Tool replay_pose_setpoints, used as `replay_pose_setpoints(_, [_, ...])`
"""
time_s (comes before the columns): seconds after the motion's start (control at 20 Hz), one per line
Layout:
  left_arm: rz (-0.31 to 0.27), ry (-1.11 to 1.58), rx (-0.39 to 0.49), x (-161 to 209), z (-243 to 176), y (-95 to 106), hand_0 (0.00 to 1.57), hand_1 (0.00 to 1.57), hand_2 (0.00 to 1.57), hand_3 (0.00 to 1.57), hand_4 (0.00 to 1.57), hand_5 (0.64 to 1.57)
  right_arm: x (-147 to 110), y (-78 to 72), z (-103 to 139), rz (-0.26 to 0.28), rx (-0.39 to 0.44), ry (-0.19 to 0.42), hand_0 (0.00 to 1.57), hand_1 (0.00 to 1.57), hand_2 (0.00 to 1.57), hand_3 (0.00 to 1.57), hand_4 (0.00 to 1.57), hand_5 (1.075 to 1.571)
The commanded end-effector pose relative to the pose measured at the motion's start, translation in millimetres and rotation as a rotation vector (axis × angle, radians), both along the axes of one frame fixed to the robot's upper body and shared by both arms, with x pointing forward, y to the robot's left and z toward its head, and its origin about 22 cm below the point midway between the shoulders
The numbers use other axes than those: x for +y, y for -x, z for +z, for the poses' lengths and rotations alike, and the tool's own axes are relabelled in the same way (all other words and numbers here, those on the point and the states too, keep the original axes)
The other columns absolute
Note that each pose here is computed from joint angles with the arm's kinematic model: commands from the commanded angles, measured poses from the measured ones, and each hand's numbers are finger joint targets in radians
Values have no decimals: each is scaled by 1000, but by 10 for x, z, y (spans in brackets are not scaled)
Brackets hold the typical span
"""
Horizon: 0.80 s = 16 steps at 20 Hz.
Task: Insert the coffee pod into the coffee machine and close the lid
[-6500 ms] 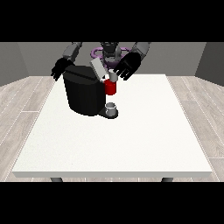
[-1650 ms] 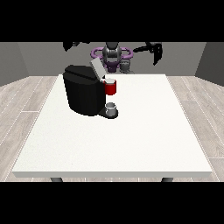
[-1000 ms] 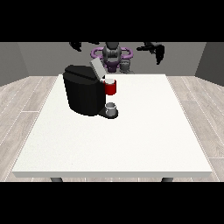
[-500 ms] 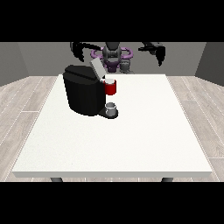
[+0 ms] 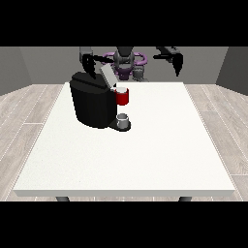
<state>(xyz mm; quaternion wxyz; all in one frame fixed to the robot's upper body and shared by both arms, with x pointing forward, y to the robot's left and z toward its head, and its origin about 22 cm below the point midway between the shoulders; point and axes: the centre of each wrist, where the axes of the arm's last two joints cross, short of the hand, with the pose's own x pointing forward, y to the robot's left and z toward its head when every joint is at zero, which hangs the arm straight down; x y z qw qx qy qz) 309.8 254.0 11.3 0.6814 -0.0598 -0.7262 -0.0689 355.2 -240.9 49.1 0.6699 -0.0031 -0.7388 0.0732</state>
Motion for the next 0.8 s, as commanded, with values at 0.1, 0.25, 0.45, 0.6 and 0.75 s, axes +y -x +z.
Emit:
replay_pose_setpoints(0.1, [53,-24,-30,155,79,46,0,0,0,0,0,1571,144,-129,116,65,-27,56,0,0,0,0,0,1571])
replay_pose_setpoints(0.25, [32,-21,-52,144,166,62,0,0,0,0,0,1571,233,-152,48,61,-31,67,0,0,0,0,0,1571])
replay_pose_setpoints(0.45, [40,-2,-66,44,184,41,0,0,0,0,0,1571,51,-344,331,58,-41,38,0,0,0,0,40,1571])
replay_pose_setpoints(0.6, [15,-17,-43,26,183,129,0,0,0,0,0,1571,194,-335,186,36,-34,40,0,0,0,0,0,1571])
replay_pose_setpoints(0.75, [25,-36,-86,-73,288,85,0,0,0,0,0,1571,152,-348,143,71,-62,72,0,0,0,0,0,1571])
